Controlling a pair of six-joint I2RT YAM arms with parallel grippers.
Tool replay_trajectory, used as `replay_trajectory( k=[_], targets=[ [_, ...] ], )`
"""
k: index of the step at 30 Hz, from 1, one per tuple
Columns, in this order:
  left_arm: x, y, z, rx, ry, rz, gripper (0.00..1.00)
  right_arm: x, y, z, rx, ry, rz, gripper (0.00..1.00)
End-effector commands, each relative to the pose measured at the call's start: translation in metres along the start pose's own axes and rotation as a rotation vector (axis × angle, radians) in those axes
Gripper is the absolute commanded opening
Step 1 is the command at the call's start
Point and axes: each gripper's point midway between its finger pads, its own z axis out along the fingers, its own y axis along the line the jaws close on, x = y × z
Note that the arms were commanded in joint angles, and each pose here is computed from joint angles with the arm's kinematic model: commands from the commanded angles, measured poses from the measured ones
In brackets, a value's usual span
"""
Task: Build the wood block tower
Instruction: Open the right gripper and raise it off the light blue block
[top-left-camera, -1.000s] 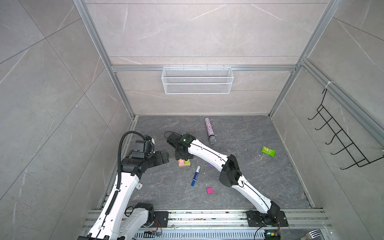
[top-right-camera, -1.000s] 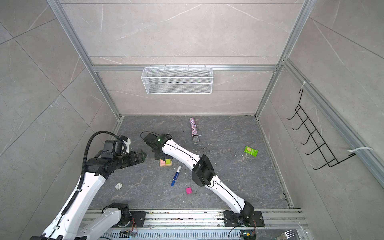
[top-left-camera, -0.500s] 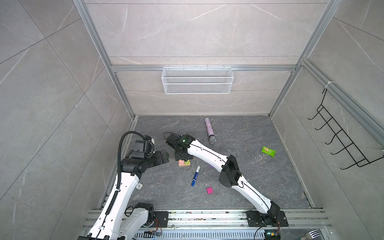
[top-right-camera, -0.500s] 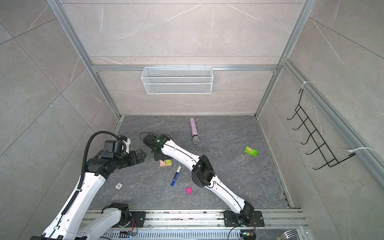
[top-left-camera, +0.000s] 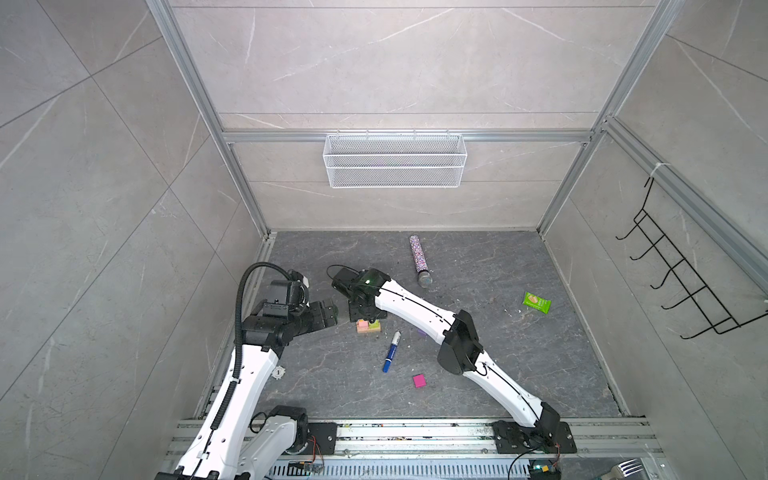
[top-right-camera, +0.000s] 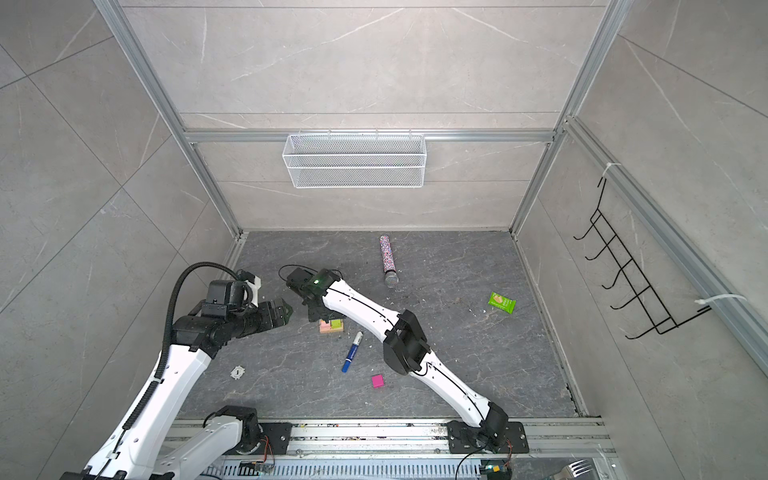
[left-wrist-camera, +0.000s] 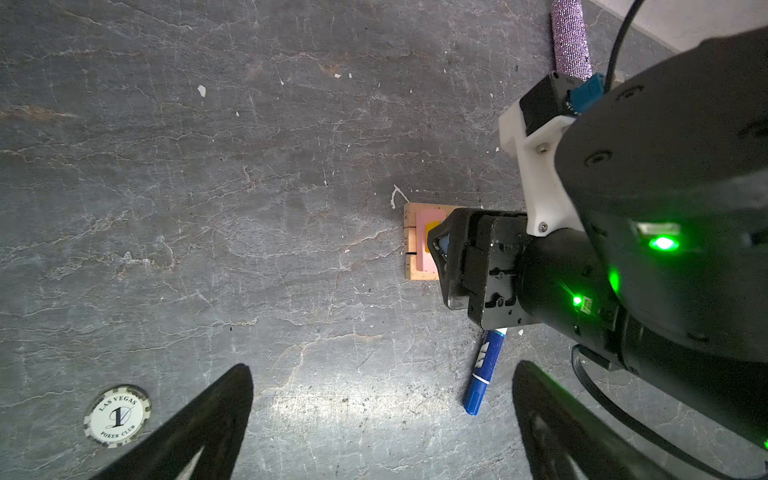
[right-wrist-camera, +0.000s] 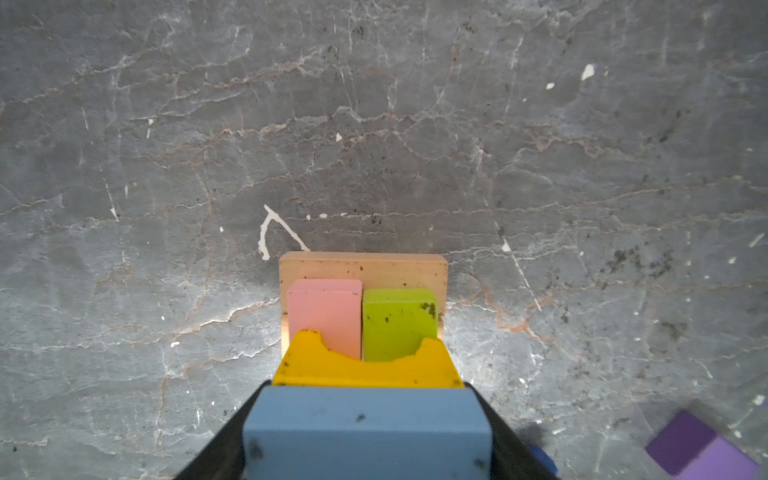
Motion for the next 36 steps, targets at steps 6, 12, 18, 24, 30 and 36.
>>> replay_trajectory(
  k=[6, 12, 18, 24, 30, 36],
  targets=[
    [-0.004, -0.002, -0.004, 0.007, -0.012, -0.003, 1.00, 0.002, -0.003, 0.003, 0.029, -0.005, -0.003, 0.61],
    [-0.004, -0.002, -0.002, 0.009, -0.008, -0.006, 1.00, -0.001, -0.002, -0.005, 0.019, -0.018, -0.018, 0.72],
    [-0.003, -0.003, -0.001, 0.014, -0.001, -0.004, 1.00, -0.009, -0.003, -0.023, 0.008, -0.055, -0.042, 0.89],
    [-0.001, -0.006, 0.005, 0.029, 0.027, -0.002, 1.00, -0.010, -0.002, -0.034, -0.007, -0.062, -0.053, 0.98],
    [0.000, -0.008, 0.007, 0.042, 0.033, 0.007, 1.00, -0.011, -0.004, -0.055, -0.036, -0.078, -0.054, 0.99],
    [0.002, -0.015, 0.008, 0.087, 0.047, 0.016, 1.00, -0.010, -0.008, -0.067, -0.055, -0.094, -0.057, 0.99]
  ],
)
